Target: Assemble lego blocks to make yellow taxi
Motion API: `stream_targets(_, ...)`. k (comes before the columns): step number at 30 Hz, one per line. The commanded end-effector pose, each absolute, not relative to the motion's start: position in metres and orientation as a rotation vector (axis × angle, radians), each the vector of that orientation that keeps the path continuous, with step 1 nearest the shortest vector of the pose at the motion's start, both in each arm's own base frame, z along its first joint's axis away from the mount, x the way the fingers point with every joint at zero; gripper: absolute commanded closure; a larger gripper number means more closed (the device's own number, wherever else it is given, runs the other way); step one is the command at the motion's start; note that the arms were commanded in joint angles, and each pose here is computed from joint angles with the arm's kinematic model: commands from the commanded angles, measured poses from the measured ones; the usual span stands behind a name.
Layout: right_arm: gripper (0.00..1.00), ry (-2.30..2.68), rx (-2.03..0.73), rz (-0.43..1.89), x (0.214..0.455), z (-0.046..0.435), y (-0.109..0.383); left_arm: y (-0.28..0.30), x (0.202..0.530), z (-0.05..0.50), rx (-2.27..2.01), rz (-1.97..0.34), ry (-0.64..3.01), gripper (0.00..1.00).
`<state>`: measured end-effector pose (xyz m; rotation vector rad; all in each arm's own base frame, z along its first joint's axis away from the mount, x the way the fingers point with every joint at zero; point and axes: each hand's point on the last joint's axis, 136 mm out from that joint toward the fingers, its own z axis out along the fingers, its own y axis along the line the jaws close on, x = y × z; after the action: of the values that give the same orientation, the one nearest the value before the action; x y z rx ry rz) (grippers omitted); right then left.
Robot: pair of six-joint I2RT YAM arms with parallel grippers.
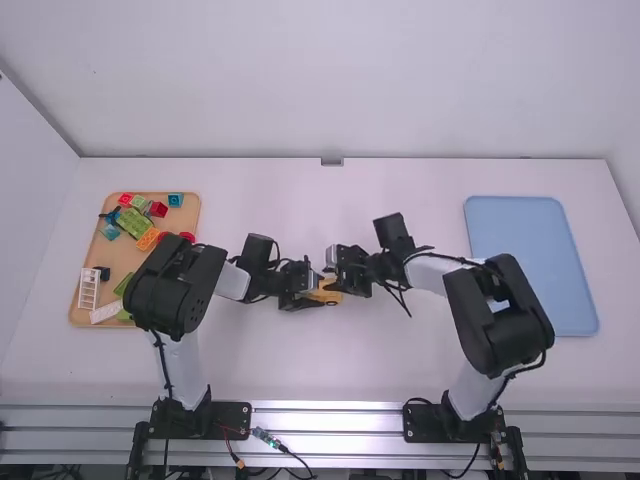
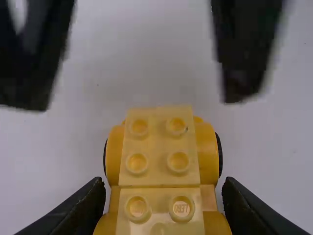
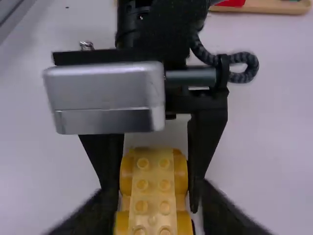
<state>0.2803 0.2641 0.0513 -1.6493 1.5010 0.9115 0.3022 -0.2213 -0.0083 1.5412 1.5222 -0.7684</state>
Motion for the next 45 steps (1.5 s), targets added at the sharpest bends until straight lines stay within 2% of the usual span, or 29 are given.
stream_targets(1, 1.0, 1.471, -1.657, 0.903, 0.281, 0.056, 0.265, -0.214, 0.298, -0.028, 1.572, -0.715, 1.598, 0.55)
stream_targets(13, 1.0, 1.566, -1.612, 0.949, 0.282, 0.01, 0.264, -0.214, 0.299, -0.028, 1.571, -0.712, 1.595, 0.57)
stream_targets(36, 1.0, 1.594, -1.615, 0.947, 0.266, -0.007, 0.253, -0.213, 0.306, -0.03, 1.541, -0.683, 1.643, 0.6)
stream_targets(45, 1.0, 1.647, -1.613, 0.884, 0.272, -0.013, 0.254, -0.212, 0.302, -0.032, 1.568, -0.678, 1.63, 0.62)
